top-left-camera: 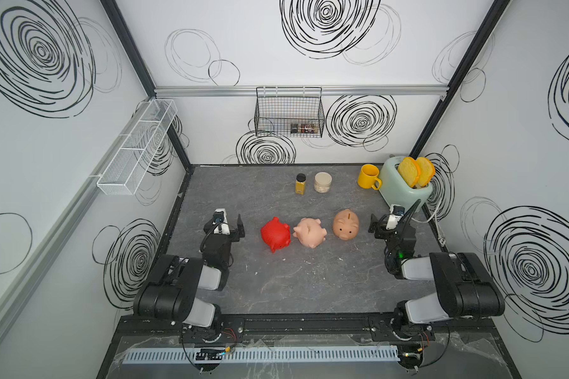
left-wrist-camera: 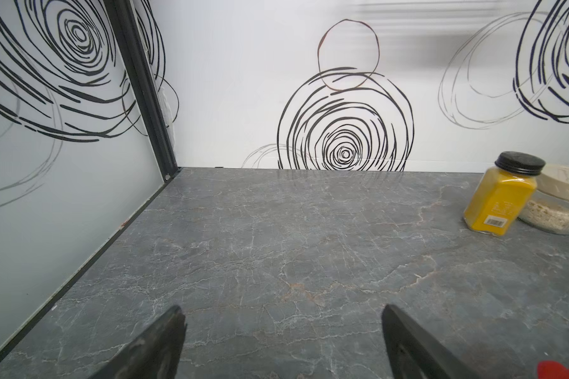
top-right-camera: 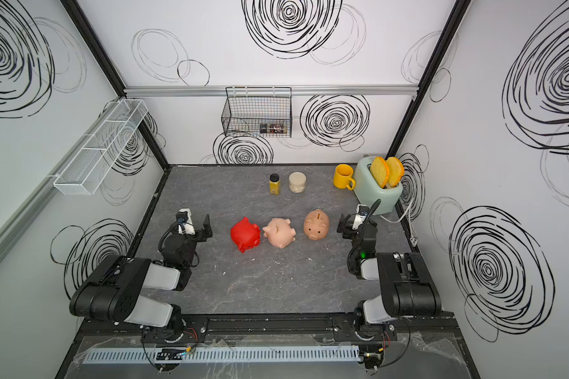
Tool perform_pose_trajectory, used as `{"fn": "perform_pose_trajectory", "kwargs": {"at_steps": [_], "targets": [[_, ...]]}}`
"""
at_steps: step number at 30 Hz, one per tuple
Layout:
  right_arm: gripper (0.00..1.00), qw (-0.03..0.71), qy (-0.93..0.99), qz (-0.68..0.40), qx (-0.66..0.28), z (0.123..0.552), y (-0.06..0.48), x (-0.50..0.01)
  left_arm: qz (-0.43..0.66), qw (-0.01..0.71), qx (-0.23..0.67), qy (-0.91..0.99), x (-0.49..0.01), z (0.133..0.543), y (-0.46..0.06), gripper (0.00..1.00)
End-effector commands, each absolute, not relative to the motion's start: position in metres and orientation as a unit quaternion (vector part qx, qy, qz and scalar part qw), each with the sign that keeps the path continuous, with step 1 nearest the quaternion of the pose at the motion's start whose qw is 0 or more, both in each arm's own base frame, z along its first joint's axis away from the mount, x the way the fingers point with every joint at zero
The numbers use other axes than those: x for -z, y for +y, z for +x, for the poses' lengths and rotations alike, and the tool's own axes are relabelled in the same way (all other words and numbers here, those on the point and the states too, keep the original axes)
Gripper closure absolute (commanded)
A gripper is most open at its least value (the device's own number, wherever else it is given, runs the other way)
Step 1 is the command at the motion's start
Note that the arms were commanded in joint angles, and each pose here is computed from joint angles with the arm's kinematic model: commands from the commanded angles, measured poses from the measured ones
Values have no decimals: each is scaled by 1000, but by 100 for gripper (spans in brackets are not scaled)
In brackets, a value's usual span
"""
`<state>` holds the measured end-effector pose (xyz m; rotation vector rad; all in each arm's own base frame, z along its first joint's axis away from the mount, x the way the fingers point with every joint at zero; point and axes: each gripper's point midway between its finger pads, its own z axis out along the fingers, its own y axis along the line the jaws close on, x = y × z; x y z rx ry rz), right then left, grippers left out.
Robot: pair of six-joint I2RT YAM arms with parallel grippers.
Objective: Open piggy banks
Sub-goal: Move the piggy bank to the center of the board.
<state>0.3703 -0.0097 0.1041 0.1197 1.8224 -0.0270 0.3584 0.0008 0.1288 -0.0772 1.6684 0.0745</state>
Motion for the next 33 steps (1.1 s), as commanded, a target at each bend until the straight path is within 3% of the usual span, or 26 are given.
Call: {"fn": "perform_pose_trajectory", "kwargs": {"at_steps": [1,24,33], "targets": [[3,632,774,51,13,377,-11,-118,-34,703,-29,710,-153,365,1,4],[3,634,772,43,12,375,-7,-121,-3,715,4,700,-157,358,-7,4],[3,649,761,1,-3,369,8,-156,-22,730,-33,682,-185,343,-5,4]]}}
